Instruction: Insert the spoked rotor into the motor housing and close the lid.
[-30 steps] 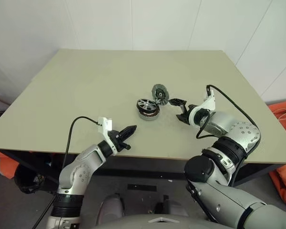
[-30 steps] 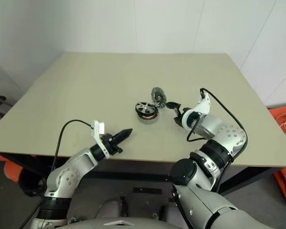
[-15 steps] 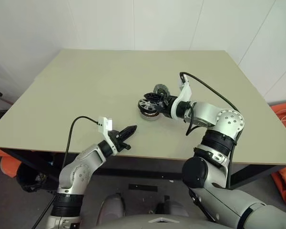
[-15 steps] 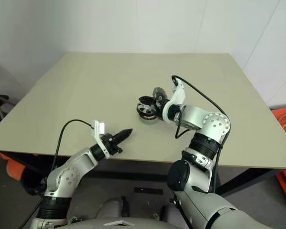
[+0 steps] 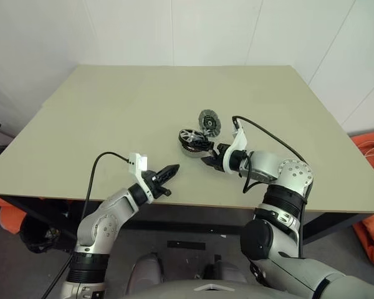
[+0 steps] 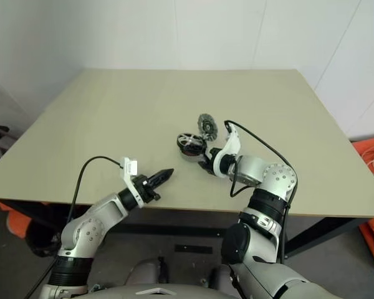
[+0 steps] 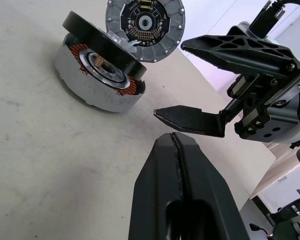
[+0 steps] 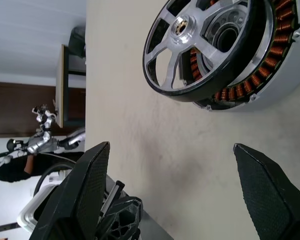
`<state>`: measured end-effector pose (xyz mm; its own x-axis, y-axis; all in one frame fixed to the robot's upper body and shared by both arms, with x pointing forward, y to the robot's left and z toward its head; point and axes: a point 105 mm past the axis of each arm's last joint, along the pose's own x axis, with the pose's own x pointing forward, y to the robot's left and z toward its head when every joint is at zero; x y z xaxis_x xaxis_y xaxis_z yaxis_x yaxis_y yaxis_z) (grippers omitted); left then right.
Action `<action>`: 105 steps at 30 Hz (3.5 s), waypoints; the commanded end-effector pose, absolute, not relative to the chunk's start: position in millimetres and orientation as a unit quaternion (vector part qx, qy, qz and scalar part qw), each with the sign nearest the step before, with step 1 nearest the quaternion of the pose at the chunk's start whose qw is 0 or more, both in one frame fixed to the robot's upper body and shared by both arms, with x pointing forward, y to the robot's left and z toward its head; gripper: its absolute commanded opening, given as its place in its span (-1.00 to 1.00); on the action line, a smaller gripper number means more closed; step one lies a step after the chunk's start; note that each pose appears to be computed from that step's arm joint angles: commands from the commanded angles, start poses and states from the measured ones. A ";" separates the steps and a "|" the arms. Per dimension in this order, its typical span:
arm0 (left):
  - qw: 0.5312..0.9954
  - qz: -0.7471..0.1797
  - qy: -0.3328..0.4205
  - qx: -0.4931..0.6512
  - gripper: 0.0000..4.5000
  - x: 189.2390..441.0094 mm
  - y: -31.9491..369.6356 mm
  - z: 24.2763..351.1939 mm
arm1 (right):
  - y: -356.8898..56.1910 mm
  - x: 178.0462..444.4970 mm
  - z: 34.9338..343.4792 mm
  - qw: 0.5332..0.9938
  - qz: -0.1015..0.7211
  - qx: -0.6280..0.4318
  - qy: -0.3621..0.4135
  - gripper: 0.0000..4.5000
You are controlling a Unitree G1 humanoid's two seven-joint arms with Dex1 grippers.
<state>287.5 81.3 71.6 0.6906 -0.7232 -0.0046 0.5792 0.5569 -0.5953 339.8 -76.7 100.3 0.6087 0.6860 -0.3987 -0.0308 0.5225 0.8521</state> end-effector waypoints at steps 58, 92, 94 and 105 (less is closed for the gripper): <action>0.872 -0.389 0.100 -0.279 -1.00 288.7 80.2 85.6 | -51.2 368.8 93.2 0.728 0.161 0.570 0.344 -0.17; 0.870 -0.392 0.101 -0.280 -1.00 288.4 80.8 86.0 | -66.9 365.0 101.5 0.715 0.207 0.604 0.284 -0.88; 0.870 -0.392 0.101 -0.280 -1.00 288.7 80.7 86.1 | -66.9 365.3 100.9 0.717 0.206 0.602 0.284 -0.88; 0.871 -0.391 0.100 -0.281 -1.00 288.4 80.7 86.4 | -70.9 366.3 91.4 0.728 0.189 0.593 0.288 -0.88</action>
<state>286.7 80.1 73.2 0.6766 -0.7364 0.0033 0.5948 0.5439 -0.5919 363.7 -71.2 82.6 0.7546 0.6151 -0.2285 0.1065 0.2289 0.9676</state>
